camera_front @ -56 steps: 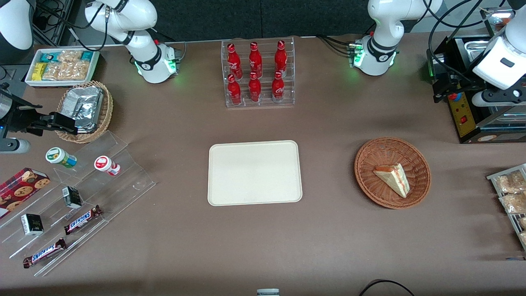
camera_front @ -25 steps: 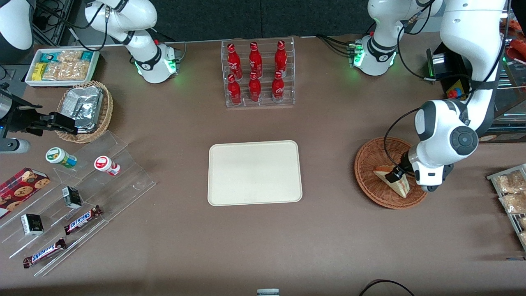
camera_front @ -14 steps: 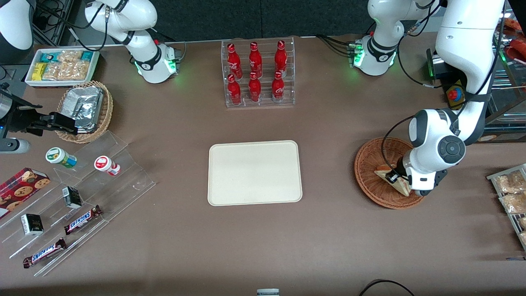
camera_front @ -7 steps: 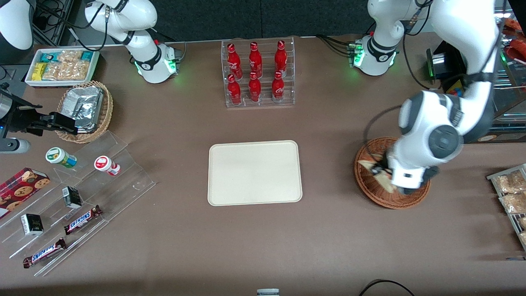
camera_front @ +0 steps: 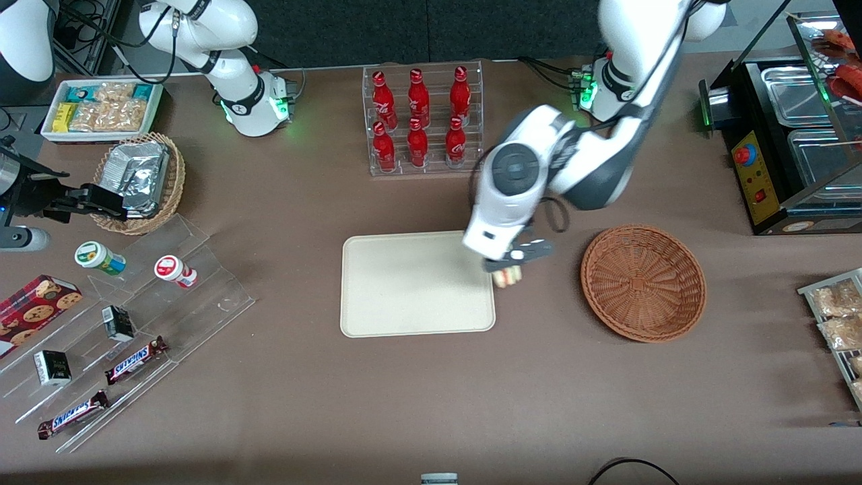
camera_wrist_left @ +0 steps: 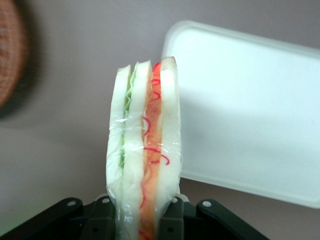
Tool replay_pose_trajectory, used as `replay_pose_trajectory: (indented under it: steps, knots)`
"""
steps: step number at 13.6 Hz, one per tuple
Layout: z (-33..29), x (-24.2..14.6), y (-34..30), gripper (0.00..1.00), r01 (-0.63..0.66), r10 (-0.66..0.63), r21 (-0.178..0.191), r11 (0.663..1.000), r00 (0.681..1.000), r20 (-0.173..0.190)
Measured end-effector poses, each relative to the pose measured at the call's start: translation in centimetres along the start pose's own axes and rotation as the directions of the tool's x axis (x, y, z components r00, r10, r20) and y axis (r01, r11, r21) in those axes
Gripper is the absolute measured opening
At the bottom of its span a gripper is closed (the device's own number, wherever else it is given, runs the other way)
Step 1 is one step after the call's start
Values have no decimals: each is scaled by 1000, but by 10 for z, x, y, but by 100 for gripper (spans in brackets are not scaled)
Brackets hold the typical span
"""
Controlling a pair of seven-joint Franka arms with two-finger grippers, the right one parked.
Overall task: Place sandwich from basket to tray
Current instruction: 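Lift the sandwich and carry it over the white tray, then lower the sandwich onto the tray and open the left gripper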
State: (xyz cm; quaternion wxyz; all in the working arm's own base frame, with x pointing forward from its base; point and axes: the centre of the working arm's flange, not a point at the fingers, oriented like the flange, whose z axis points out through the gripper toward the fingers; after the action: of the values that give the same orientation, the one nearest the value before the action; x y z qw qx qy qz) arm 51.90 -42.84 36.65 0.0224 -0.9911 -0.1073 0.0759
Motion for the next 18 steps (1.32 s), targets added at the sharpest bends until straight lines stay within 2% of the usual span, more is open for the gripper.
replay_pose_trajectory:
  steps: [3, 6, 12, 14, 16, 17, 18]
  knots:
    - [38, -6, 51, 19, -203, 204, -27, 979, 979, -2]
    - [55, -6, 90, 19, -293, 291, -68, 954, 956, -29]
    - [115, 9, 120, 18, -298, 292, -106, 949, 954, -65]
    - [133, 14, 122, 19, -261, 254, -104, 960, 964, -72]
    - [145, 16, 124, 22, -224, 216, -90, 970, 972, -98]
    - [145, 13, 126, 28, -212, 202, -89, 973, 974, -104]
    - [143, 12, 129, 38, -206, 196, -90, 974, 974, -110]
